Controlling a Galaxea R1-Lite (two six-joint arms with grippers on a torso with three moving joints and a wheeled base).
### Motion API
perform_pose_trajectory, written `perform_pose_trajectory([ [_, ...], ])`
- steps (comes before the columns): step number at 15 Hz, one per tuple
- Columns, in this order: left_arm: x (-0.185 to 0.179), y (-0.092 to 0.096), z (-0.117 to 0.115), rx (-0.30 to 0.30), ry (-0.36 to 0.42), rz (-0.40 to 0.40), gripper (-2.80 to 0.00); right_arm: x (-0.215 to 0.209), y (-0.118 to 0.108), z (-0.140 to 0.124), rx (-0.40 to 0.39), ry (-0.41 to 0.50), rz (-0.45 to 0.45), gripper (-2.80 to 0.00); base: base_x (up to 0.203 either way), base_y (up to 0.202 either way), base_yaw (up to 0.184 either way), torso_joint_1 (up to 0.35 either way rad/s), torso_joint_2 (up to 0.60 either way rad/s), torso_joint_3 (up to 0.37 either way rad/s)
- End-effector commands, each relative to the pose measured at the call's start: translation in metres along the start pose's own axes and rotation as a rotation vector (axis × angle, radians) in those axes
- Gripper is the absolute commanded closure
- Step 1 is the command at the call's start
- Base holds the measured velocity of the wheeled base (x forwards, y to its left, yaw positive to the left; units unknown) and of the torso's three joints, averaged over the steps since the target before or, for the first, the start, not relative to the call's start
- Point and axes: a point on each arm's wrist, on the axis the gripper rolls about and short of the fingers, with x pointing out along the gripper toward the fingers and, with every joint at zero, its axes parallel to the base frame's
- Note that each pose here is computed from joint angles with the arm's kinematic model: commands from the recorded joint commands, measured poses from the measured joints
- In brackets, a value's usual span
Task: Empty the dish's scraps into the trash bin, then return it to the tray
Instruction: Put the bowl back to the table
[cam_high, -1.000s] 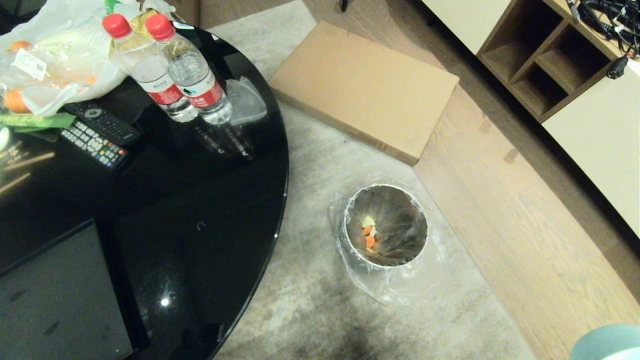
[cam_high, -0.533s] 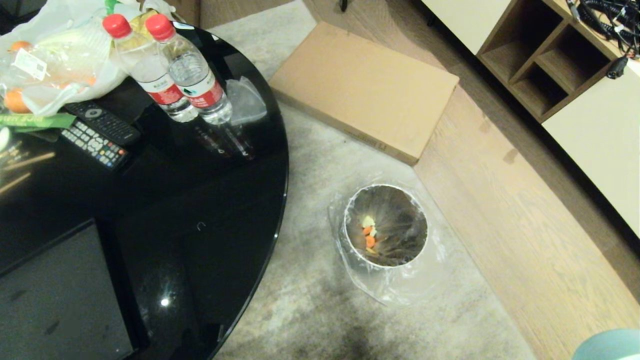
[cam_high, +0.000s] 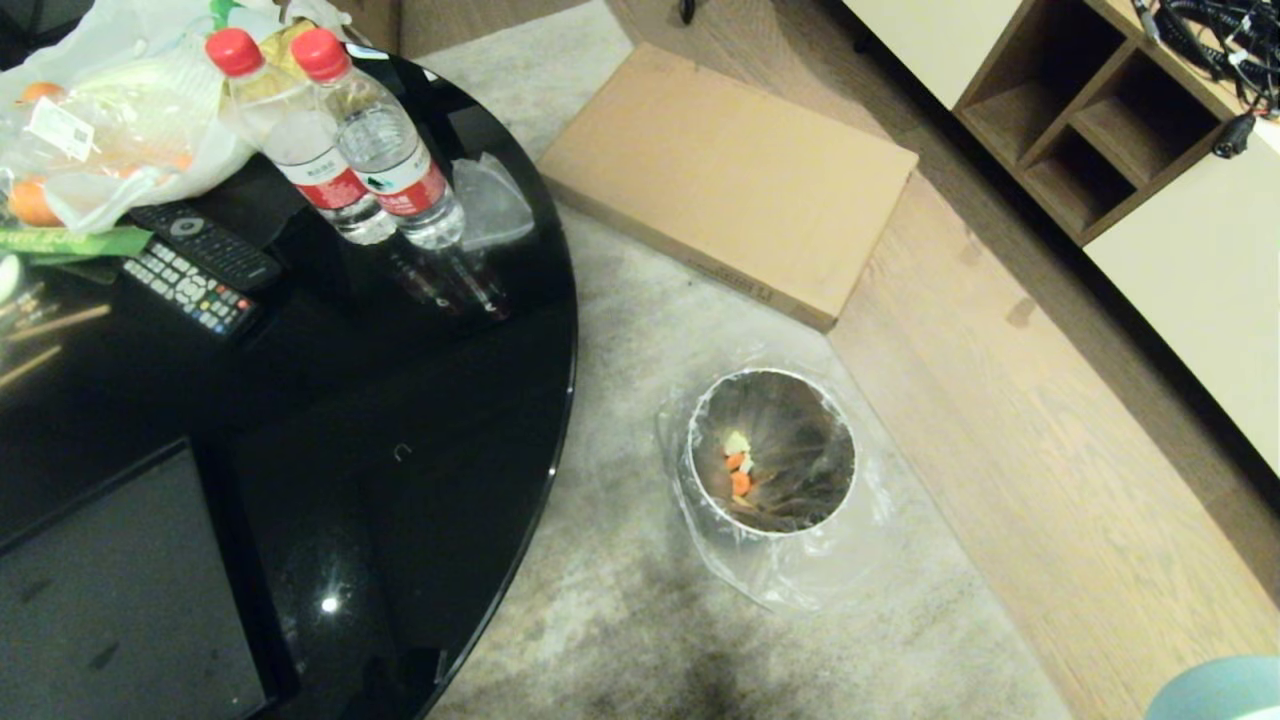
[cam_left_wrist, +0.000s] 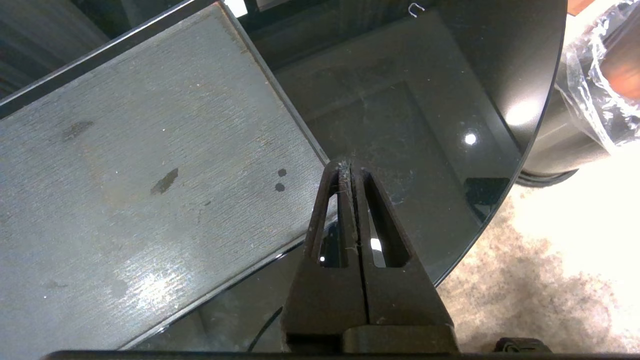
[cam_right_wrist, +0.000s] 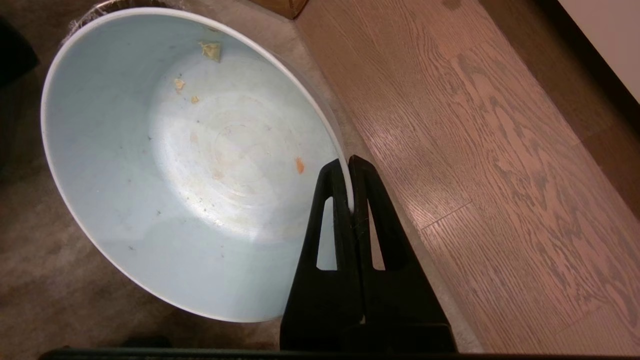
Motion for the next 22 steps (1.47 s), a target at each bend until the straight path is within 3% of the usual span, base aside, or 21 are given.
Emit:
perform_pose_trajectory([
  [1,0.0,0.0,0.0,-0.001,-0.001,0.001,0.0,0.0003,0.0,0.0001,0.0,0.003,-0.001,0.0,0.0,0.0,0.0,0.0,0.0,0.0],
  [22,0.0,-0.0001,-0.0001,-0.002,0.001,-0.005,0.0,0.0004,0.0,-0.0003,0.002,0.005,0.0,0.0,0.0,0.0,0.0,0.001,0.0,0.03],
])
